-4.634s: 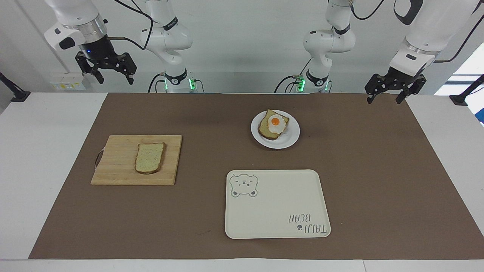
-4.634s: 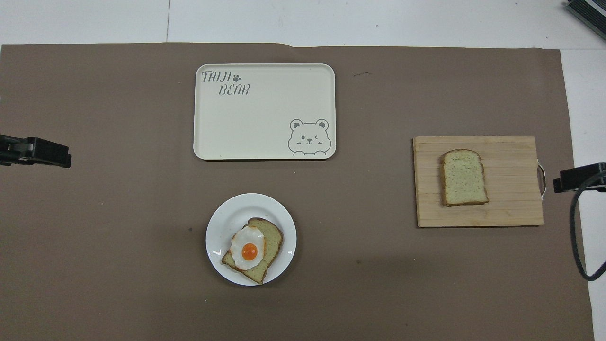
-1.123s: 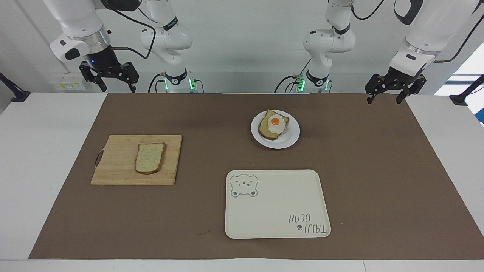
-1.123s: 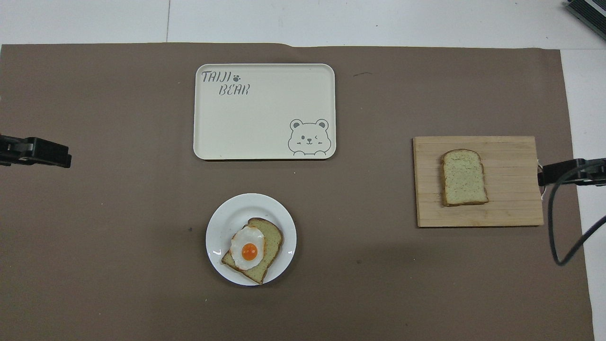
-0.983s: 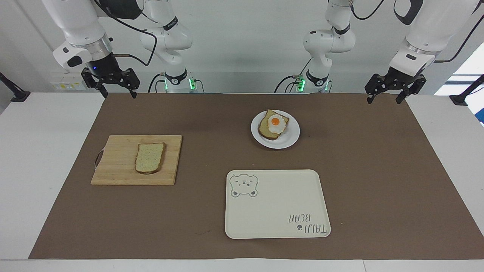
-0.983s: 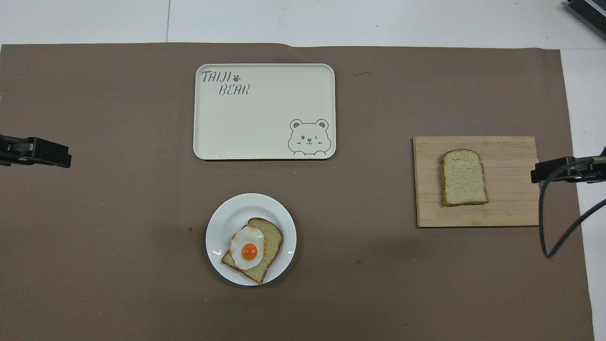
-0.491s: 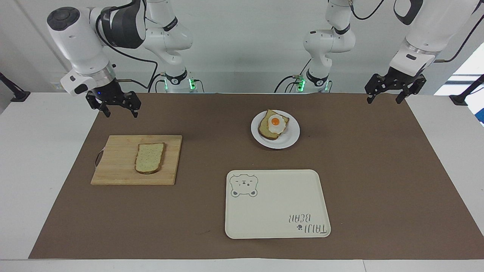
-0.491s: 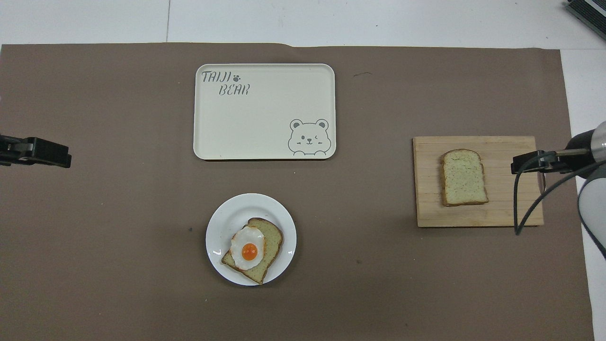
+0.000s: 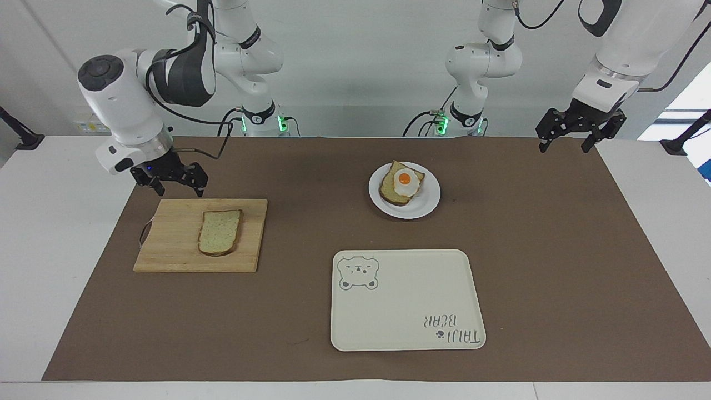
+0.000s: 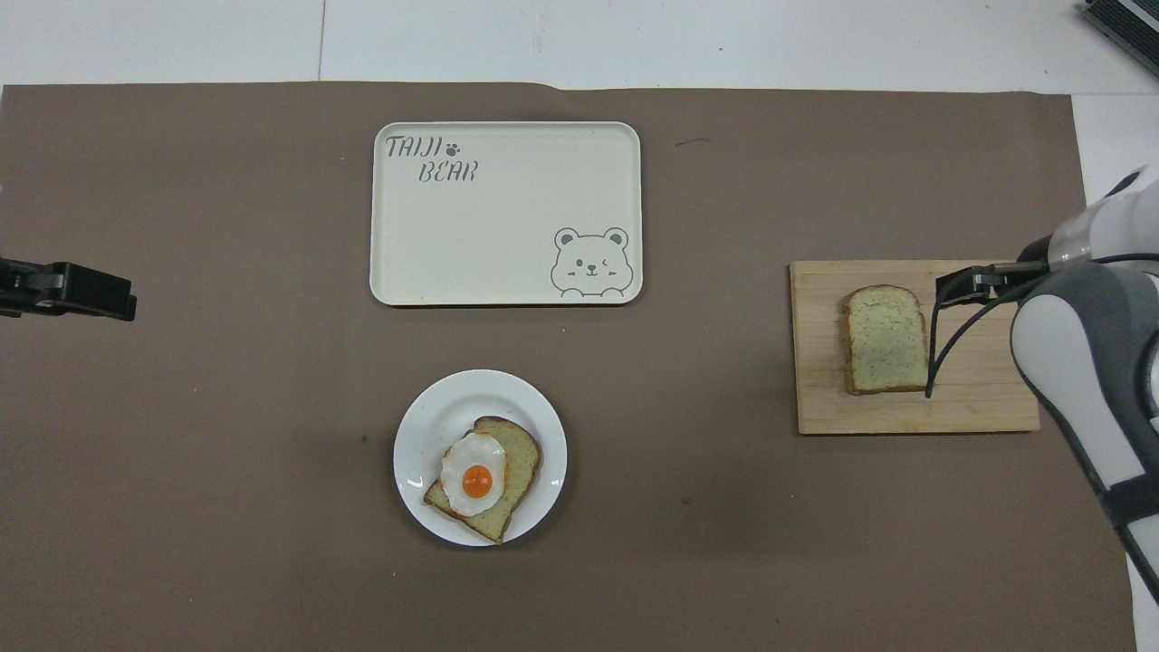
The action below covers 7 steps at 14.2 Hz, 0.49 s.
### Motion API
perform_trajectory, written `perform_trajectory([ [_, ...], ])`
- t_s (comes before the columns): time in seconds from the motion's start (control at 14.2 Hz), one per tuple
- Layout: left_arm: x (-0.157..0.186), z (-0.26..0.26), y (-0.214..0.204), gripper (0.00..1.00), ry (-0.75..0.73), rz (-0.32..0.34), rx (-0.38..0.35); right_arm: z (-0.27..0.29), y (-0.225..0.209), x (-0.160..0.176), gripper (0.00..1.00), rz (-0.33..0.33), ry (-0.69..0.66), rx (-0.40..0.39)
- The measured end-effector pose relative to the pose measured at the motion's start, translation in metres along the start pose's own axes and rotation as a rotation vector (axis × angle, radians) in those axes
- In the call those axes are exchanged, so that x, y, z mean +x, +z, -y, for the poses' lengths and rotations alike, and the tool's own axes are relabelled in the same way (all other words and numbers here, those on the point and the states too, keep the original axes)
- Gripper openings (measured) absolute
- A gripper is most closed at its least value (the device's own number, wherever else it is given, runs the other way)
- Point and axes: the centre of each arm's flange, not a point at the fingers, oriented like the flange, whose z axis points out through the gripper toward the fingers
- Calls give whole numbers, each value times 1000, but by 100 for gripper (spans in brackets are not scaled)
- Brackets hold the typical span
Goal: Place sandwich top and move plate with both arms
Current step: 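Reach the right gripper to the bread slice on the board and grasp it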
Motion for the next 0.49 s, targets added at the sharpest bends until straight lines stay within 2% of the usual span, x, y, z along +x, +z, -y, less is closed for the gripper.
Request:
perform_trajectory([
  [0.28,0,0,0,100,0,0,0,-3,46,-4,100,8,8,5],
  [0.49,0,0,0,100,0,0,0,-7,69,-6,100,20,-15,63],
])
